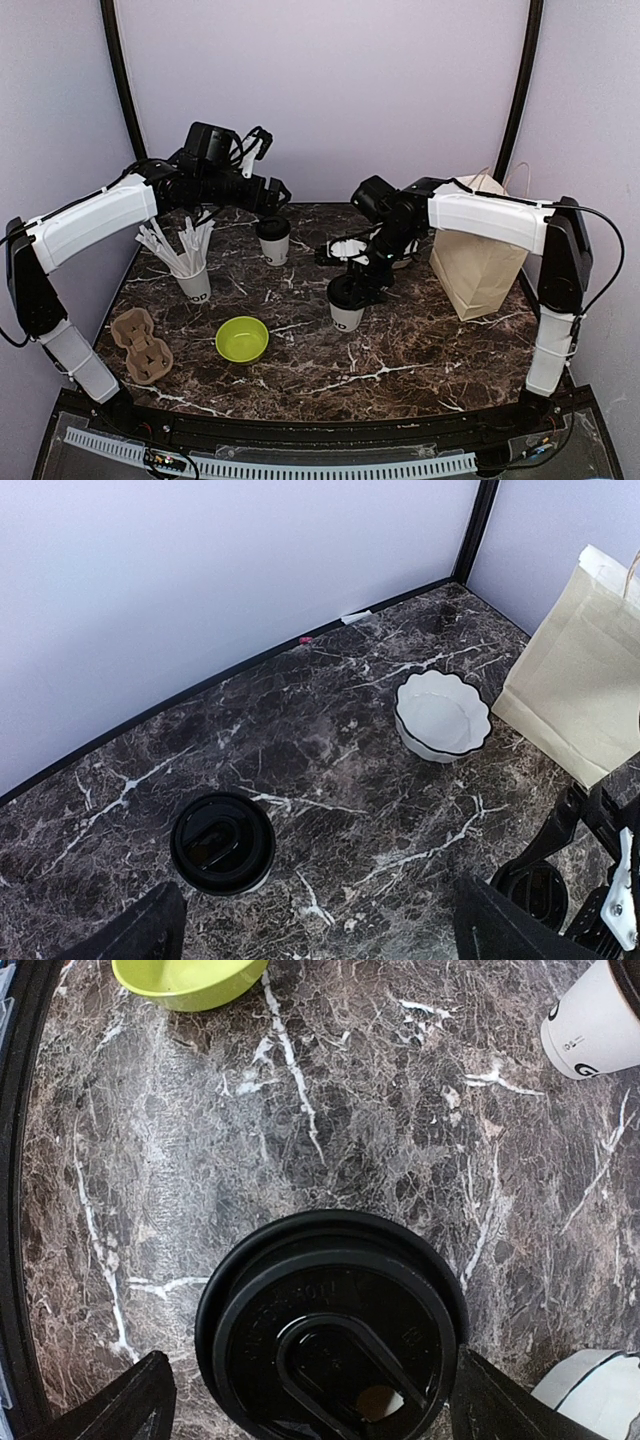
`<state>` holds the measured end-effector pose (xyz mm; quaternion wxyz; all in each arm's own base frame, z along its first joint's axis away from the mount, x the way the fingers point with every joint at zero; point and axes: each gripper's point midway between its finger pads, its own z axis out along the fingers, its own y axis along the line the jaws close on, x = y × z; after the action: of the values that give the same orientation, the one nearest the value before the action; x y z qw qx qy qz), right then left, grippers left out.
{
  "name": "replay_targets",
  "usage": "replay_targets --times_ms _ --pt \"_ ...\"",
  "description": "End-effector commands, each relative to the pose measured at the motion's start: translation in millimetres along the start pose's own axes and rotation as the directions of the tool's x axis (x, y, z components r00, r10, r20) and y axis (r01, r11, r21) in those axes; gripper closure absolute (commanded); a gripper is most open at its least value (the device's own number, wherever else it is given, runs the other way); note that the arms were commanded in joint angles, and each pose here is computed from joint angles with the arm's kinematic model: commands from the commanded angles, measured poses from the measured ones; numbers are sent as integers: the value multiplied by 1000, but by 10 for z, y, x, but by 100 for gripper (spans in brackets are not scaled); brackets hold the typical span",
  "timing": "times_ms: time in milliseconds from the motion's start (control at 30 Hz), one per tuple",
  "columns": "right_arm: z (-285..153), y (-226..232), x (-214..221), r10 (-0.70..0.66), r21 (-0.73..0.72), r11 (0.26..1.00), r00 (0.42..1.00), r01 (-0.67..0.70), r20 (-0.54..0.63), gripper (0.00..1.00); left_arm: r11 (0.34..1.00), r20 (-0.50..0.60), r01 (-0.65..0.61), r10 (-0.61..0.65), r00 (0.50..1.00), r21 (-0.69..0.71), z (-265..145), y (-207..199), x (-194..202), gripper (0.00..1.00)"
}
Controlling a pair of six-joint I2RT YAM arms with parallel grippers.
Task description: Pack the takeout coffee
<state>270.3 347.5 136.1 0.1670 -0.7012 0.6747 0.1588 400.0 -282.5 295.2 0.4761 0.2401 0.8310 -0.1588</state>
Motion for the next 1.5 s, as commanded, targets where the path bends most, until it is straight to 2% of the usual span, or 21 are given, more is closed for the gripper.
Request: replay_targets --times_ms 0,167,467,600,833,1000,1267,1333,1400,1433,1467 --pt "-26 12 -56 -30 4 1000 999 30 -11 8 1000 22 11 -11 1000 12 -102 -14 -40 5" --pt "17 -6 -41 -12 -2 1000 999 12 -32 19 1000 15 14 -15 1000 11 -101 -12 -5 5" --pt "1 -169 -141 28 51 998 999 -27 -18 30 1000 15 17 -17 1000 11 -179 -8 14 5" --pt "-56 -432 -227 87 115 989 996 -89 21 34 1000 17 15 -15 1000 -2 -233 16 30 4" --pt "-244 -1173 -335 234 229 940 967 -251 102 34 1000 5 16 -16 1000 -19 -295 47 74 5" --pt "-290 -1579 -344 301 279 901 942 -331 145 33 999 -2 26 -26 1000 -32 -340 82 117 4" --pt "-76 -1842 -273 357 308 866 919 -393 168 27 998 -12 35 -35 999 -44 -408 108 190 5" --pt "-32 -1864 -253 367 305 864 915 -402 167 23 998 -13 35 -36 999 -47 -414 115 194 5" --pt "-34 -1872 -273 371 301 862 912 -409 177 13 998 -16 35 -35 999 -46 -414 113 205 5" --pt "-65 -1865 -311 367 293 864 911 -409 190 3 998 -16 35 -36 999 -46 -418 112 204 5" --pt "-123 -1854 -357 362 288 865 909 -410 206 2 998 -17 35 -35 999 -46 -419 112 207 4"
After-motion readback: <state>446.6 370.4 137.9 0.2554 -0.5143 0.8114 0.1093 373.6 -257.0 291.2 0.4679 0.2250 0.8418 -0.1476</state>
